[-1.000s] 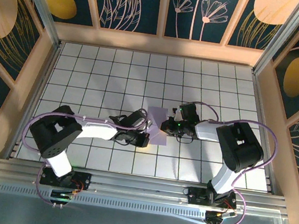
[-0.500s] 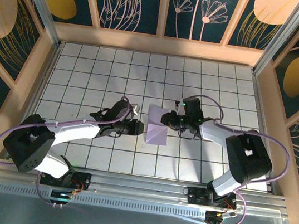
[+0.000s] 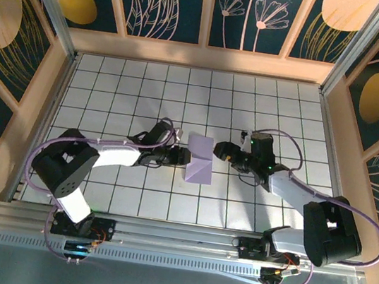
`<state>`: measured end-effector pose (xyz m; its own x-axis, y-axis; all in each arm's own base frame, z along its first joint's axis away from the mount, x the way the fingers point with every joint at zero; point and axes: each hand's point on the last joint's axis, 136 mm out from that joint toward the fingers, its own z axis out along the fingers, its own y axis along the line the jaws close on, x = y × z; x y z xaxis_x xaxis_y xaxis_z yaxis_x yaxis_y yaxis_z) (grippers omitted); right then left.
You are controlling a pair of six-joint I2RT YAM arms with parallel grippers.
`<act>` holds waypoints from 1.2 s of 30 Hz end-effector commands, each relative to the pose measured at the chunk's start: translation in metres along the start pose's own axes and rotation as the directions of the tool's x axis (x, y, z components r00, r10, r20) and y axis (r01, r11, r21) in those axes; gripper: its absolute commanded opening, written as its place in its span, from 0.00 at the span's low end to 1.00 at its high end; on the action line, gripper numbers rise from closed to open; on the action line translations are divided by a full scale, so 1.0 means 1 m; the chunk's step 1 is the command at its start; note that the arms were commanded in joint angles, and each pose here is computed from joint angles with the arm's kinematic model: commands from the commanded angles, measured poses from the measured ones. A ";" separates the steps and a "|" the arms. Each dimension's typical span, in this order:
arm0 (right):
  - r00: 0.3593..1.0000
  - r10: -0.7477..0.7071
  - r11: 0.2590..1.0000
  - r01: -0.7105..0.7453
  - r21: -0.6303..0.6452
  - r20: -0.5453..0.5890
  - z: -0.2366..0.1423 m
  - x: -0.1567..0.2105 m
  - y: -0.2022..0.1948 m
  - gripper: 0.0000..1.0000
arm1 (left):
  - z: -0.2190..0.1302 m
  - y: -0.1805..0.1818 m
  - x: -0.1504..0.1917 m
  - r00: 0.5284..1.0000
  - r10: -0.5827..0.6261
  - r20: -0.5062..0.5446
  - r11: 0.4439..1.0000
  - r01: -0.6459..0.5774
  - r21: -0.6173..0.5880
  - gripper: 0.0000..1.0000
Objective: Fold a paper plane with a square sheet of paper (fold left side to right side)
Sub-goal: Turn over the paper at the center of the table.
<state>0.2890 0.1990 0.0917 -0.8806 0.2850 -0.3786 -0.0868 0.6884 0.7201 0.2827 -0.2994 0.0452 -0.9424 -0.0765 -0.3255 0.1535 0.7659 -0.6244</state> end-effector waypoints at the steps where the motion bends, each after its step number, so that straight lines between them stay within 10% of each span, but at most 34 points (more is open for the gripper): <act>1: 0.999 0.001 0.999 0.000 -0.037 0.038 -0.006 -0.005 0.003 0.82 | 0.011 -0.011 -0.014 0.999 0.030 0.009 0.999 -0.031 0.042 0.47; 19: 0.999 0.008 0.997 -0.011 -0.075 -0.034 0.002 0.010 -0.001 0.75 | 0.014 -0.014 -0.018 0.999 0.034 0.032 0.997 -0.036 0.063 0.03; 36: 0.995 -0.006 0.978 -0.015 -0.210 -0.100 0.044 0.031 0.026 0.58 | -0.027 -0.036 -0.025 0.985 -0.056 0.165 0.978 0.021 0.206 0.00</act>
<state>0.2750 0.2446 0.0637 -0.9341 0.2032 -0.2934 -0.1303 0.5712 0.8104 0.2867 -0.3082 0.0777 -0.9079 -0.1740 -0.3813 0.1829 0.6541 -0.7340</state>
